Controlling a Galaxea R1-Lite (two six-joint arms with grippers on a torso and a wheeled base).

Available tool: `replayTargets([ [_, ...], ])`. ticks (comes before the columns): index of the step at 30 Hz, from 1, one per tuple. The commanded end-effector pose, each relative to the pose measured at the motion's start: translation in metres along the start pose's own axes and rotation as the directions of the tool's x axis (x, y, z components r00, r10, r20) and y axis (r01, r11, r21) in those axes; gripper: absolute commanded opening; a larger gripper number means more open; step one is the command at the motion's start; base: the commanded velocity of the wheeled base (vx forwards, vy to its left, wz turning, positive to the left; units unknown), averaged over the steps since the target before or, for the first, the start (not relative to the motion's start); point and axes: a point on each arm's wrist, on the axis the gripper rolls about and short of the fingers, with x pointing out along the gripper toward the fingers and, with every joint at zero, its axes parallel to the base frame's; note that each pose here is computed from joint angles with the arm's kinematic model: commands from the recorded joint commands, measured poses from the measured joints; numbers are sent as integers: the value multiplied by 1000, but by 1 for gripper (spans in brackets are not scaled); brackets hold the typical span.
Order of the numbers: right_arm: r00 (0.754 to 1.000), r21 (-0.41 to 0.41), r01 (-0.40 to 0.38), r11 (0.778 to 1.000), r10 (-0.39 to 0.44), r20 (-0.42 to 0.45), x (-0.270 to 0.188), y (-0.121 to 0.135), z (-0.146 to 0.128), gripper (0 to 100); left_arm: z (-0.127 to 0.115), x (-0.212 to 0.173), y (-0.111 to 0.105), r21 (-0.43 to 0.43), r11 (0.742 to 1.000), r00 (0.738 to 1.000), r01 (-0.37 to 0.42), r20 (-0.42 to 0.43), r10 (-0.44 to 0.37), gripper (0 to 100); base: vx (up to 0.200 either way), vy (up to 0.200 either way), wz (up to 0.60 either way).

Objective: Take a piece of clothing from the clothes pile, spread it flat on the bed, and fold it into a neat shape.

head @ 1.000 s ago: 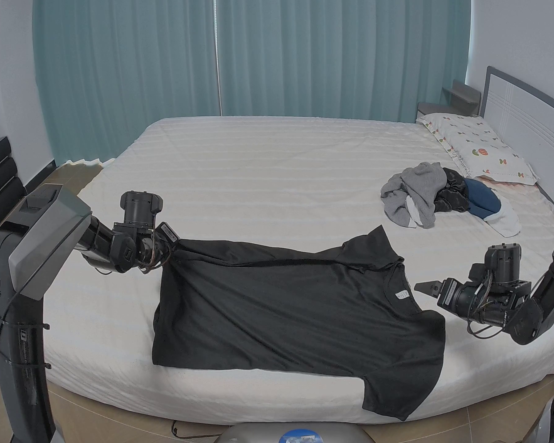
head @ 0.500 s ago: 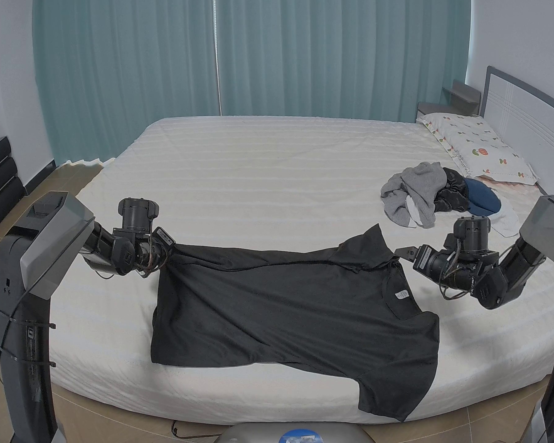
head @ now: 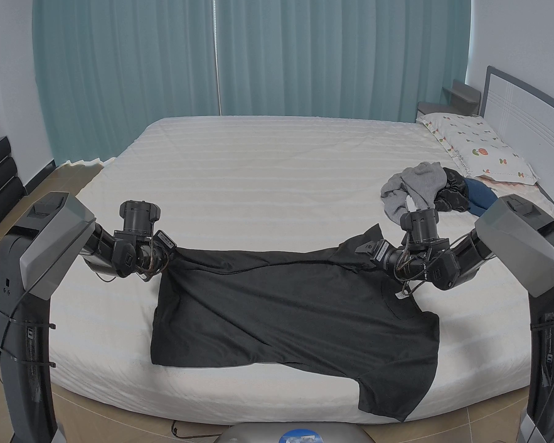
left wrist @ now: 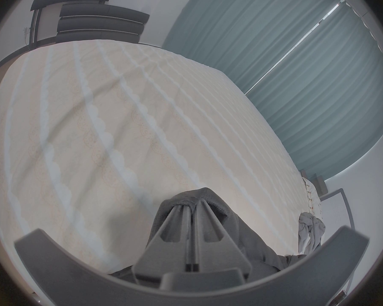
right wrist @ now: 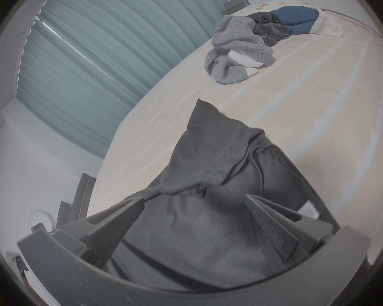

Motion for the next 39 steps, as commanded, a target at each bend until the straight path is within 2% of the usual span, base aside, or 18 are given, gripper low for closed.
replayTargets([
  [1, 997, 5, 72, 997, -72, -2, 39, -13, -9, 100, 1, -2, -1, -1, 1000, 1000, 2, 1, -2, 0, 0, 0, 0],
  [7, 997, 14, 68, 998, -68, 37, 58, -9, 1, 100, 0, -1, 0, 0, 1000, 1000, -1, -1, 1, 0, 0, 0, 0],
  [8, 997, 17, 59, 998, -60, 46, 59, -7, 3, 0, 1, -2, 0, -1, 1000, 1000, 0, 1, 0, 0, 0, 0, 0],
  [14, 995, 54, 8, 998, -13, 100, 59, 4, 17, 0, 1, -1, 1, -2, 1000, 1000, -1, 2, 1, 0, 0, 0, 0],
  [16, 987, 65, -26, 998, 15, 160, 55, 9, 38, 0, 1, -1, 1, -1, 1000, 1000, -2, 1, 2, 0, 0, 0, 0],
  [19, 964, 72, -56, 996, 35, 264, 51, 15, 62, 0, 1, 0, 1, -2, 1000, 1000, -3, 1, 3, 0, 0, 0, 0],
  [20, 964, 72, -56, 996, 35, 264, 51, 15, 62, 0, 1, 0, 1, -2, 1000, 1000, -3, 1, 3, 0, 0, 0, 0],
  [21, 943, 74, -81, 994, 52, 329, 50, 19, 75, 0, 1, 1, 2, -1, 1000, 1000, -4, 1, 4, 0, 0, 0, 0],
  [24, 913, 69, -125, 990, 87, 400, 50, 22, 88, 0, 1, 2, 2, -3, 1000, 1000, -3, 1, 3, 0, 0, 0, 0],
  [26, 898, 60, -147, 987, 109, 426, 56, 20, 88, 0, 1, 2, 2, -3, 1000, 1000, -2, 2, 2, 0, 0, 0, 0],
  [30, 905, 53, -131, 990, 98, 414, 67, 10, 79, 0, 0, 3, 2, -5, 1000, 1000, 1, 3, -1, 0, 0, 0, 0],
  [31, 908, 52, -125, 991, 93, 407, 71, 6, 75, 100, 0, 4, 2, -5, 1000, 1000, 0, 2, 0, 0, 0, 0, 0],
  [39, 910, 21, -109, 994, 91, 403, 80, -2, 68, 100, -2, 8, 5, -5, 1000, 1000, -7, -2, 7, 0, 0, 0, 0],
])
